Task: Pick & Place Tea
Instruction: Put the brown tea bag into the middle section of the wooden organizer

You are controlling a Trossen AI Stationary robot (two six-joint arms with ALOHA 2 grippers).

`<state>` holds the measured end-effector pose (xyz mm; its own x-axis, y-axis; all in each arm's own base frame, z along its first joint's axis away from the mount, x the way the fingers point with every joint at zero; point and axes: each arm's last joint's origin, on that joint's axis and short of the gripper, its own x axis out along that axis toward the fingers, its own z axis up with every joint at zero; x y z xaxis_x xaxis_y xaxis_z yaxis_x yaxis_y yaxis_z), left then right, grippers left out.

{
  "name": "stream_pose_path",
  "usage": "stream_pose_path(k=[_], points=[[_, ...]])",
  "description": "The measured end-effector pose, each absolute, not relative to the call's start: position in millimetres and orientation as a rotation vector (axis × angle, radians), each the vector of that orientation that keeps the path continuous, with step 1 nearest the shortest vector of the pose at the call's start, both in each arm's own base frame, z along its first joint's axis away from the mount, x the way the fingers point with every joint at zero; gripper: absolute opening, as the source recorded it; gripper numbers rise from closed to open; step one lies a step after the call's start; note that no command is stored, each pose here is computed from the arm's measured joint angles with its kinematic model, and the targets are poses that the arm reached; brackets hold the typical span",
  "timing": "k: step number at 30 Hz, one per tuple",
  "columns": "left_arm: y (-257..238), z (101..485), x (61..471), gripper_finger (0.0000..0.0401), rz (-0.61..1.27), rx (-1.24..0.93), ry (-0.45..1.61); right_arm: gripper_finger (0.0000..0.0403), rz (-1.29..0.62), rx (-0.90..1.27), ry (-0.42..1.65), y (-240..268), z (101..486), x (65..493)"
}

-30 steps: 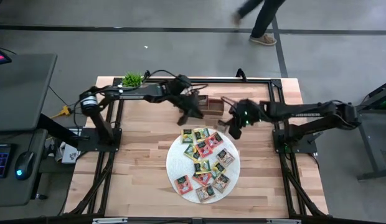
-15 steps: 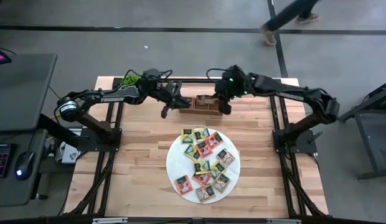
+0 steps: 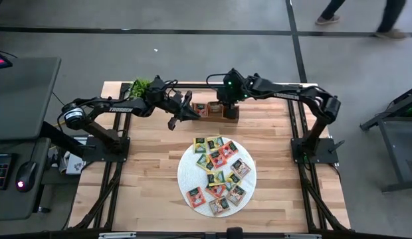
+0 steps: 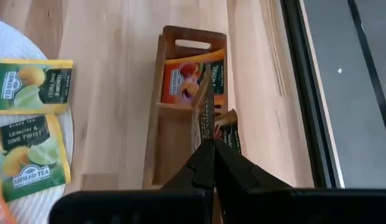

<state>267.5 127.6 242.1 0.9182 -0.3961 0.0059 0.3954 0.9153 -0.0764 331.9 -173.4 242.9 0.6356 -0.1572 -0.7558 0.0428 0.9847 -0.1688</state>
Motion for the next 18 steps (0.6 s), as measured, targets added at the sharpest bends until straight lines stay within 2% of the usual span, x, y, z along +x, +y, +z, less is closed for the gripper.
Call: stream_pose_path(k=[6, 18], points=[[128, 242, 267, 0.0044, -0.409, -0.075, 0.008, 0.0000, -0.117, -0.114, 0.916, -180, 227, 334], [128, 242, 267, 0.0044, -0.409, -0.076, 0.009, 0.0000, -0.145, -0.080, 0.921, -188, 222, 329]])
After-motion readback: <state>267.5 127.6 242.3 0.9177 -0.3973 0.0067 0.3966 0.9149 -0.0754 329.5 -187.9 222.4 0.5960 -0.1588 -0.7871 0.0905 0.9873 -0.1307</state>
